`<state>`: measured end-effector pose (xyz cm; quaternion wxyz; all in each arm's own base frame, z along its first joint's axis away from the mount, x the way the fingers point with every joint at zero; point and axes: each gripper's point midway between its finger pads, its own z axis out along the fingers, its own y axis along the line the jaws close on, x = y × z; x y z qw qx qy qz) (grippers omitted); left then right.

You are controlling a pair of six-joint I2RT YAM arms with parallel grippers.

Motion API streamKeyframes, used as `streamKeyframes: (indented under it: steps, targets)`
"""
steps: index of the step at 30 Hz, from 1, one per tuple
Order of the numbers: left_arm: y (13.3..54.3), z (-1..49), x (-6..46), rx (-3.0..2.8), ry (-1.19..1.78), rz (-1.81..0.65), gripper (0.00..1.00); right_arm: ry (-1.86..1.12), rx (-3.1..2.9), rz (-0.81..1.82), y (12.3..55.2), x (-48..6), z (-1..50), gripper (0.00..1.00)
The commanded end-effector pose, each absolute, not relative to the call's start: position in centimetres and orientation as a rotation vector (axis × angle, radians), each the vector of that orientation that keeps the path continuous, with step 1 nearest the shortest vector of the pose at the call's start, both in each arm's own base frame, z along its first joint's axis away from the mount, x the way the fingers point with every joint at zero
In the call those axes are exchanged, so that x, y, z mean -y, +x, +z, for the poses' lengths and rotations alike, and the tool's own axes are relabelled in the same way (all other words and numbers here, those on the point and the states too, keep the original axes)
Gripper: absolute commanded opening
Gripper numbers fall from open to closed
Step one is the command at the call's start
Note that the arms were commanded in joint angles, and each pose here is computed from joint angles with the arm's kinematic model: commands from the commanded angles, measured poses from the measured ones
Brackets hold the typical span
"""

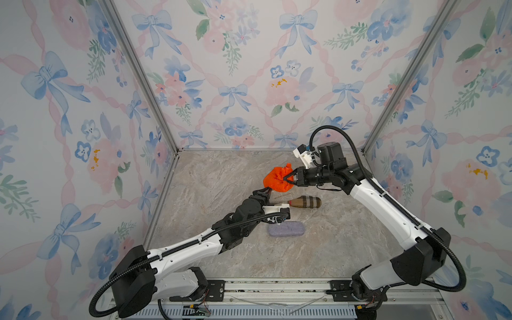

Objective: Wipe the eyeglass case
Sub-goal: Wipe the dirt from the eyeglass case.

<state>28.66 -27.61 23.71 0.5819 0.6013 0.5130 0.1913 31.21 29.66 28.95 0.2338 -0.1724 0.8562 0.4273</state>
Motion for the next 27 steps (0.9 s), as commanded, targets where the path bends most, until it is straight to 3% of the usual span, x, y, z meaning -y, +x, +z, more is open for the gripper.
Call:
streamKeyframes:
  steps: [1, 9, 16, 23, 27]
  targets:
    - [30.3, 30.0, 26.9, -1.181, 1.162, 0.448, 0.25, -0.514, -2.425, 1.252, 29.5, -30.8, 27.4, 0.0]
    - [30.1, 30.8, 25.0, -1.21, 1.09, 0.425, 0.25, -0.241, -2.5, 1.047, 32.7, -19.3, 24.8, 0.0]
    - [30.1, 29.3, 24.1, -1.293, 1.128, 0.408, 0.24, -0.155, -2.304, 1.045, 32.8, -16.5, 30.6, 0.0]
    - [29.3, 28.8, 24.6, -1.602, 1.061, -0.14, 0.24, -0.318, -2.002, 0.964, 28.6, -17.9, 38.4, 0.0]
    - [28.3, 30.1, 26.2, -1.672, 0.999, -0.558, 0.24, -0.52, -1.928, 0.872, 25.8, -20.6, 39.1, 0.0]
